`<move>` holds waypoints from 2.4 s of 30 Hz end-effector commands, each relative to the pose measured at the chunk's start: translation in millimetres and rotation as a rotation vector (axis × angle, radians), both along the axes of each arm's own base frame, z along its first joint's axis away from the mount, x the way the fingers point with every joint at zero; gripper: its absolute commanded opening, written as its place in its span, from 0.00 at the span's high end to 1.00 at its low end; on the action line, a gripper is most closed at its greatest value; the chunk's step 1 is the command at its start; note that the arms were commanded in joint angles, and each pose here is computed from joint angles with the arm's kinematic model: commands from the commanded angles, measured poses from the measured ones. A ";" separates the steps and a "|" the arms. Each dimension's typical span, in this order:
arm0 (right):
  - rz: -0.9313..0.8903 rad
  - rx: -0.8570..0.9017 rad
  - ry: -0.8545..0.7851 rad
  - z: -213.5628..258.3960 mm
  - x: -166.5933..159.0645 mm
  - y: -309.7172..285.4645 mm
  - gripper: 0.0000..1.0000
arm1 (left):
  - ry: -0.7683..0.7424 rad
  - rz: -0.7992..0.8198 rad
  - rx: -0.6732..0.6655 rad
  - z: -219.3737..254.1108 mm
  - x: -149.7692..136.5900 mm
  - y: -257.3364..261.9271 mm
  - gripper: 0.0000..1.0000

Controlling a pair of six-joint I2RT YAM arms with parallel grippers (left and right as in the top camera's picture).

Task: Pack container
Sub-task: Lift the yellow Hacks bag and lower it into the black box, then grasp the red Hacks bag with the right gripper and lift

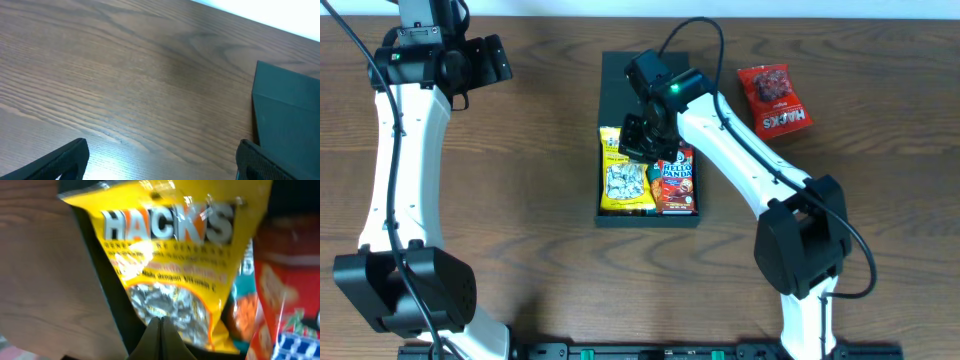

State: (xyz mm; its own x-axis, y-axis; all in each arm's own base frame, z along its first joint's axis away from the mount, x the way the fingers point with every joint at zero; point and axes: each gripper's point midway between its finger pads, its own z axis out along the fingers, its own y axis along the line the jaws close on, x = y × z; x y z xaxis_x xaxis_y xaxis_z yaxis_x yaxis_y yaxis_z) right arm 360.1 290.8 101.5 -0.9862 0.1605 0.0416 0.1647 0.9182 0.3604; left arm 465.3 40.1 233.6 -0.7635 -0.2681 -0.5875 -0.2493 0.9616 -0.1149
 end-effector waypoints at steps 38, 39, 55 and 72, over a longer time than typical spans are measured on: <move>-0.100 -0.233 -0.518 74.1 164.1 -293.1 0.20 | 0.023 0.014 -0.014 -5.3 -0.3 1.2 0.05; -0.118 -0.194 -0.494 61.3 166.8 -302.8 0.18 | 0.023 0.014 -0.013 -5.3 -0.4 1.2 0.05; -0.189 0.023 -0.350 -69.4 188.9 -337.0 0.13 | 0.031 0.013 -0.014 -6.5 -2.0 0.7 0.05; -0.144 0.125 -0.303 -88.0 184.4 -304.1 0.82 | 0.031 0.013 -0.014 -6.4 -1.9 0.3 0.05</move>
